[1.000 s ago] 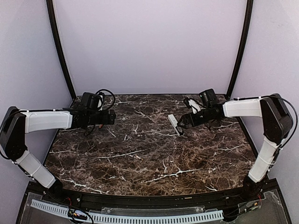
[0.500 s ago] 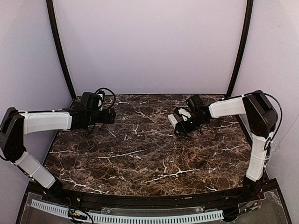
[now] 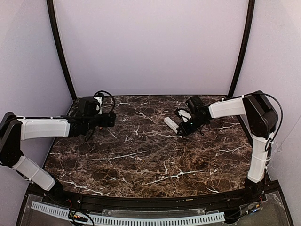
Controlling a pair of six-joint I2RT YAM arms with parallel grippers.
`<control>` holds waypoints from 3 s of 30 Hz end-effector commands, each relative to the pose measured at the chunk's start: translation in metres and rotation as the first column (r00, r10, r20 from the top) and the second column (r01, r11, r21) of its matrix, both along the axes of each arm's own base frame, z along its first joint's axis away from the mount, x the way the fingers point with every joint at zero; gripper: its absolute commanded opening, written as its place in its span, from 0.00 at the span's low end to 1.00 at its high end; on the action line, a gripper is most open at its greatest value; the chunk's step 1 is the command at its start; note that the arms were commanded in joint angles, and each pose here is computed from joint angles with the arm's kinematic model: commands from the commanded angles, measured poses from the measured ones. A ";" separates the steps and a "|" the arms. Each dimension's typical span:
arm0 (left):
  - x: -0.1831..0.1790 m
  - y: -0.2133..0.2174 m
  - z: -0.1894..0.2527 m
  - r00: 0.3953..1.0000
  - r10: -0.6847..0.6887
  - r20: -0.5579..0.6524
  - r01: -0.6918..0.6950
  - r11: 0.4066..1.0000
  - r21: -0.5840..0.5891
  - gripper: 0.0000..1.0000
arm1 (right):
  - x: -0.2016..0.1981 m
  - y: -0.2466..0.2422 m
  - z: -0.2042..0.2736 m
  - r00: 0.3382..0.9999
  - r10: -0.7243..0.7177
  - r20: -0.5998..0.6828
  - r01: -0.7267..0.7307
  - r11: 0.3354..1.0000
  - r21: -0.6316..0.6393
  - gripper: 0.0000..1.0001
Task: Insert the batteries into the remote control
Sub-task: Pick up the remote control from the center of the board, then pass from the right arm to the left, then pass from the left arm to the right
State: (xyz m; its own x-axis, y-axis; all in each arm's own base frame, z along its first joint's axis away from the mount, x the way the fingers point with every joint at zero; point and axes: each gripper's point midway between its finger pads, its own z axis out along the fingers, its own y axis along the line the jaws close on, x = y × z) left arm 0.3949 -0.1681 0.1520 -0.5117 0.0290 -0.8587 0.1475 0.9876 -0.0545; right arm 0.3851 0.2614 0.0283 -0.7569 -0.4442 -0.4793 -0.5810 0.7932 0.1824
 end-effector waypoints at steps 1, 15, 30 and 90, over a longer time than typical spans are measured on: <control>-0.006 -0.014 0.033 0.982 -0.100 0.158 0.106 0.994 -0.035 0.99 | -0.022 0.008 0.017 0.997 0.057 -0.045 -0.054 0.997 0.056 0.11; -0.089 -0.119 0.030 0.579 -0.785 0.217 0.700 0.616 0.360 0.98 | -0.122 0.032 0.092 0.925 0.289 -0.245 -0.170 0.894 0.414 0.03; -0.163 -0.204 -0.011 0.145 -0.977 -0.154 0.737 0.003 0.676 0.89 | -0.207 0.064 0.097 0.773 0.506 -0.384 -0.263 0.805 0.532 0.00; -0.206 -0.236 0.084 0.090 -0.976 0.199 0.994 0.101 0.047 0.00 | -0.188 0.029 0.233 0.864 0.435 0.254 -0.497 0.655 0.570 0.94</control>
State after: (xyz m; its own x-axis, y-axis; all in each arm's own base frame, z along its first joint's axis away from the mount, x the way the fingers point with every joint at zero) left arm 0.2024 -0.4010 0.1912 0.1110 0.4558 -0.8831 0.9931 -0.0172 0.1160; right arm 0.2072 0.2850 0.2658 -0.4841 -0.3195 -0.8146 -0.8735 0.2310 0.4285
